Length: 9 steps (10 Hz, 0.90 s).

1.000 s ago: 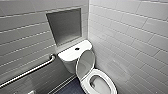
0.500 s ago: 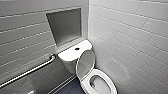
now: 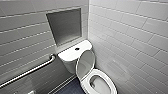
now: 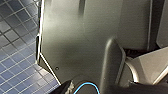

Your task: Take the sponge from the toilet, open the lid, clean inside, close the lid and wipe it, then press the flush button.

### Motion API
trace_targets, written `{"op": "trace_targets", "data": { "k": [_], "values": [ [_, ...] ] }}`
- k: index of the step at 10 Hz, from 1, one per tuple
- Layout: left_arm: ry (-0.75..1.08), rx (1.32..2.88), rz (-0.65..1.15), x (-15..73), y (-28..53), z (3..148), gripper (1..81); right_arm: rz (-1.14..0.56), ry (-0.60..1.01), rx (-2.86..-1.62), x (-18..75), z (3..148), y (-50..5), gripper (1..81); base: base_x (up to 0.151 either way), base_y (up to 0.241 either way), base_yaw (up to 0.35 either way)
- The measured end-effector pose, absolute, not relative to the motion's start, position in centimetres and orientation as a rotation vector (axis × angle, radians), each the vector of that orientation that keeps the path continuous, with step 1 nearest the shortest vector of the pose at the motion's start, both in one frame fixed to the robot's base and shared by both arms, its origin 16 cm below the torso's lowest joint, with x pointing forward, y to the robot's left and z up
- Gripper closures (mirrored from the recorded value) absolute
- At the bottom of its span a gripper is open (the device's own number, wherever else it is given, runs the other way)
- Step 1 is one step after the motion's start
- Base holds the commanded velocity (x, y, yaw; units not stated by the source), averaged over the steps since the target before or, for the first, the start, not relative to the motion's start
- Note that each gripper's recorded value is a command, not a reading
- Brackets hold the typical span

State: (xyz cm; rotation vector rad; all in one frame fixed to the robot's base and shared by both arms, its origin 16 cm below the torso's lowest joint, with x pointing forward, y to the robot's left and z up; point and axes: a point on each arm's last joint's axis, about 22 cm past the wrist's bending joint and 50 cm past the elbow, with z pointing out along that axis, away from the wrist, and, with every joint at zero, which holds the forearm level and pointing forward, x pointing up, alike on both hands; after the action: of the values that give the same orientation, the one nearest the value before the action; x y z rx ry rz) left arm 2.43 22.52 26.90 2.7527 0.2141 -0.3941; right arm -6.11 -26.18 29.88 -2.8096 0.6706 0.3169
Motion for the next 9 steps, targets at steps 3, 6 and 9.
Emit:
{"op": "trace_targets", "data": {
  "k": [3,6,9],
  "values": [
    [-0.007,2.853,-0.45,1.3,24.1,26.3,1.0,0.316,0.644,-2.782,-5.8,30.4,-25.4,81.1,0.0,0.0,0.0],
    [0.048,2.769,-0.412,3.3,21.0,26.7,1.0,0.295,0.623,-2.778,-4.8,30.8,-25.9,81.1,0.0,0.0,0.0],
    [0.137,2.658,-0.323,7.4,18.9,28.3,1.0,0.292,0.643,-2.757,-4.3,31.4,-26.0,81.1,0.0,0.0,0.0]
  ]
}}
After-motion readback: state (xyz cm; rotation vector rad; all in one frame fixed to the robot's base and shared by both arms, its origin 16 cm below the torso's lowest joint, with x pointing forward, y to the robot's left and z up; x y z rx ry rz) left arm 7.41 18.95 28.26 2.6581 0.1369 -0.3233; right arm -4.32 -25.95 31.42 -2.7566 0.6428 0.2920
